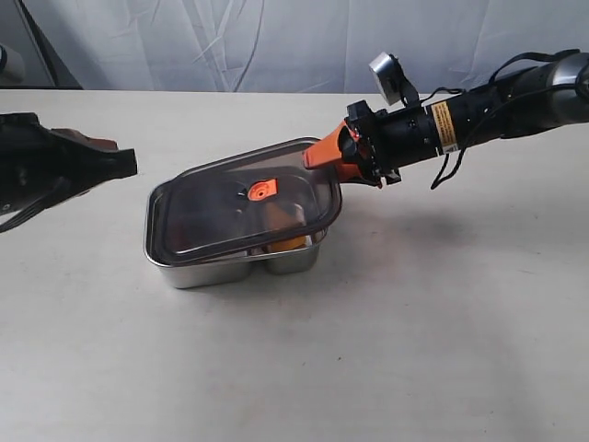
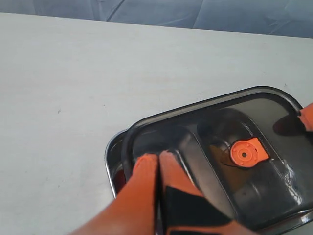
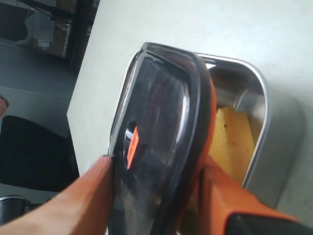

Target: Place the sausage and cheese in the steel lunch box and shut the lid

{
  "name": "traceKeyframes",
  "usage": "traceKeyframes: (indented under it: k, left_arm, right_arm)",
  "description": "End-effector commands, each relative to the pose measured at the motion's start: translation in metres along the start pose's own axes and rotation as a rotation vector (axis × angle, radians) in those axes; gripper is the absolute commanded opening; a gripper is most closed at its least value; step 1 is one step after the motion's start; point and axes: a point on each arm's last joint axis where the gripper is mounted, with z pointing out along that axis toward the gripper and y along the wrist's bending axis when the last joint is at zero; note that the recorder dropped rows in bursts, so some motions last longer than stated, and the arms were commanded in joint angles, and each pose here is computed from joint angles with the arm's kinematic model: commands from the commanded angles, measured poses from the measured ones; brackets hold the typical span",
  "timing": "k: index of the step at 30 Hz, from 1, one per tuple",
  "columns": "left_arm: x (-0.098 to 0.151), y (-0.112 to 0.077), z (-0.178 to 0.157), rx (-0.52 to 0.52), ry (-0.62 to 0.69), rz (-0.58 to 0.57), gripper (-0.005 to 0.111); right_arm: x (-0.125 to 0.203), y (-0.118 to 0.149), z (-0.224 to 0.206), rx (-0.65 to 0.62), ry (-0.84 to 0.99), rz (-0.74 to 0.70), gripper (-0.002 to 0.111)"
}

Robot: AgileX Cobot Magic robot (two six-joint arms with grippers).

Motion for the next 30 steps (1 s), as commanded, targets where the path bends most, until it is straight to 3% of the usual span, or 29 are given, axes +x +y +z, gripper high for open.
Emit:
traceKeyframes:
  k: [1, 7, 11, 13, 30]
  left_arm:
    - [-0.002, -0.001, 0.010, 0.020, -0.040, 0.010, 0.000]
    - [0.001, 0.000, 0.015, 0.014, -0.022, 0.010, 0.000]
    - [0.000, -0.001, 0.015, 0.019, -0.033, 0.010, 0.000]
    - [0.000, -0.001, 0.015, 0.022, -0.041, 0.012, 0.000]
    - [0.001, -0.002, 0.019, 0.035, -0.047, 0.074, 0.000]
  right_arm:
    - [-0.004, 0.002, -0.010, -0.019, -0.016, 0.022, 0.046]
    - [-0.004, 0.000, -0.013, -0.016, -0.022, 0.028, 0.047]
    - [-0.003, 0.001, -0.011, -0.018, -0.018, 0.026, 0.068]
    - [-0.003, 0.001, -0.011, -0.018, -0.017, 0.025, 0.072]
    - [0.004, -0.017, 0.002, -0.001, 0.003, 0.070, 0.072]
